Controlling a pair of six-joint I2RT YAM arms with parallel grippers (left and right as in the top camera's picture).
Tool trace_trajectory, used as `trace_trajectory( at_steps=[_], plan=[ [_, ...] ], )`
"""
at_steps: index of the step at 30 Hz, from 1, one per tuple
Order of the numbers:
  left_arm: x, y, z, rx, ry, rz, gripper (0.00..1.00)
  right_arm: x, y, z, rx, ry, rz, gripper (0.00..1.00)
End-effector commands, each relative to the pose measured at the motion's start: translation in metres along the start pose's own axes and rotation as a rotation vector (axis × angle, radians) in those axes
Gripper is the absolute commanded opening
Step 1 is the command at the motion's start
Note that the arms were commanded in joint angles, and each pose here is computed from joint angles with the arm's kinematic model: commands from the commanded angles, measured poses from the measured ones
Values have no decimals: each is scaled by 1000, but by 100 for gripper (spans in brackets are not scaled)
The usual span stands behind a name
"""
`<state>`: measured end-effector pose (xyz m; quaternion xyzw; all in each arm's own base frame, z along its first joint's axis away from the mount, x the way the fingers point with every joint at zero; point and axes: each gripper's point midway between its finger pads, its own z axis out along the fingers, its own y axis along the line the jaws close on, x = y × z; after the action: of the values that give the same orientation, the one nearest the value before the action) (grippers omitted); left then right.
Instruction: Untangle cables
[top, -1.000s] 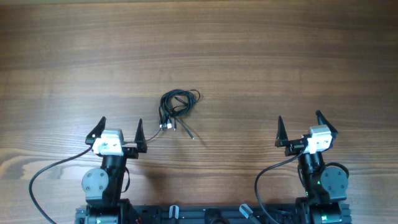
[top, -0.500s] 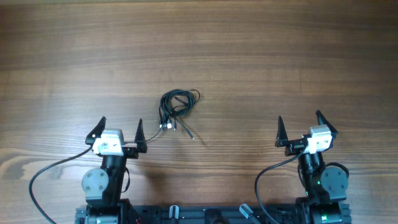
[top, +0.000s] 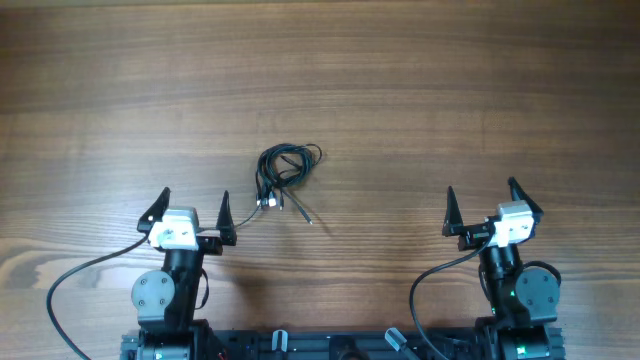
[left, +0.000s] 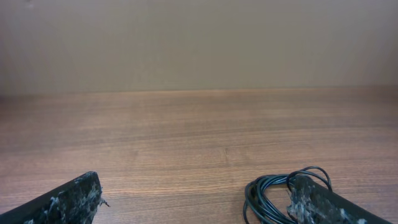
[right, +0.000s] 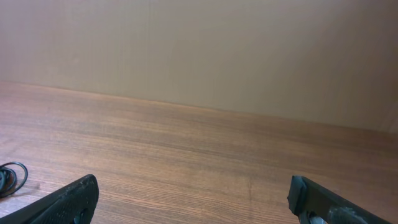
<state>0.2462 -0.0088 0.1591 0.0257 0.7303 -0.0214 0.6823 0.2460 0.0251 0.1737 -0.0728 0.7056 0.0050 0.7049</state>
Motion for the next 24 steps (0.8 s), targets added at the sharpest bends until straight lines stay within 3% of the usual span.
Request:
trace_trajectory(
  at_steps=[1, 9, 12, 19, 24],
  plan=[
    [-6, 5, 0, -28, -25, 74, 100, -2, 2, 0, -15, -10, -9, 100],
    [-2, 4, 0, -23, -11, 71, 100, -2, 2, 0, -15, -11, -9, 100],
    [-12, 4, -3, -19, -22, -27, 100, -2, 2, 0, -15, -10, -9, 100],
    [-56, -1, -28, -11, 40, -171, 100, -2, 2, 0, -15, -10, -9, 100],
    [-120, -13, -41, 47, 169, -219, 100, -2, 2, 0, -15, -10, -9, 100]
  ],
)
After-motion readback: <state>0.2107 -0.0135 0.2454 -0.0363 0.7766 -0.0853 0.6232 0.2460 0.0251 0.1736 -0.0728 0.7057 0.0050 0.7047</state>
